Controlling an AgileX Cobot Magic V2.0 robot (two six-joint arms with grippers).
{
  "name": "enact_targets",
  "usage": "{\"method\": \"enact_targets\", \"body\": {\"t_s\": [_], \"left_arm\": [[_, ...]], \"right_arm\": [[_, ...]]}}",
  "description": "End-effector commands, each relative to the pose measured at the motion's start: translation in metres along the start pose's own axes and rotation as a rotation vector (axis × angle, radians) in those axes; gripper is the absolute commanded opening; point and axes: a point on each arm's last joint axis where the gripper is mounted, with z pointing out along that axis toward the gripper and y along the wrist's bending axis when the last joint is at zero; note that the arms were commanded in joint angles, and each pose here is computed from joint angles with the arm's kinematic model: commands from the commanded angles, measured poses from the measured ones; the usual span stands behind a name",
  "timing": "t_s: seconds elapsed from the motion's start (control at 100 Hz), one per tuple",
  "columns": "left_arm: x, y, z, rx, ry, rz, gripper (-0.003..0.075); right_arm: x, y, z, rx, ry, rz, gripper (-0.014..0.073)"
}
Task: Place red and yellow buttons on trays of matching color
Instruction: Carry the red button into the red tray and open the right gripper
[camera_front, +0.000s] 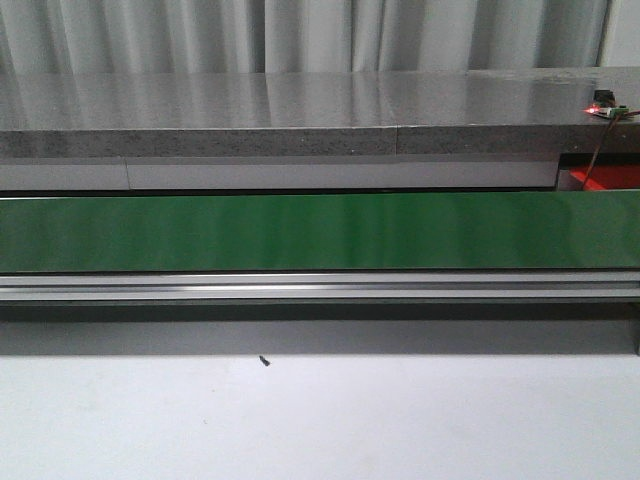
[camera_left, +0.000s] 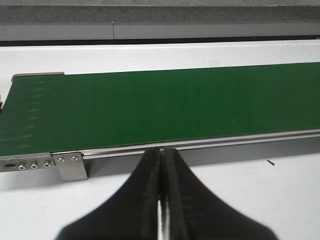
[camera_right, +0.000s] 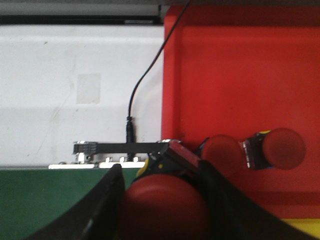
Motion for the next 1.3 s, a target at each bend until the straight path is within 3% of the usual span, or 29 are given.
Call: {"method": "enact_targets", "body": {"t_s": [0.0,0.36,0.89,0.98,1.17,1.29], "left_arm": [[-0.013,-0.001,-0.003,0.004,-0.084,-0.023,-0.0020],[-0.013,-0.001,-0.003,0.004,-0.084,-0.023,-0.0020],[-0.013,-0.001,-0.003,0.004,-0.084,-0.023,-0.0020],[-0.013,-0.001,-0.003,0.004,-0.084,-0.023,-0.0020],[-0.013,-0.001,-0.003,0.004,-0.084,-0.023,-0.0020],[-0.013,-0.001,-0.003,0.004,-0.084,-0.023,-0.0020]], "right_arm": [[-0.023,-0.012,-0.019,0.027,-0.102,0.014,0.0088],[-0.049,-0.028,0.049,0.031,-0.063,0.027,0.0088],[-0.041,-0.037,0.118,0.031,-0.003,0.042,0.0107],[-0.042,-0.037,0.118,0.032,-0.007,0.042,0.0171],[-0.043,-0.038,0.118,0.037,-0.017,0.037,0.0463],[-0.045,-0.038,0.117,0.039,-0.038,0.037,0.0498]]}}
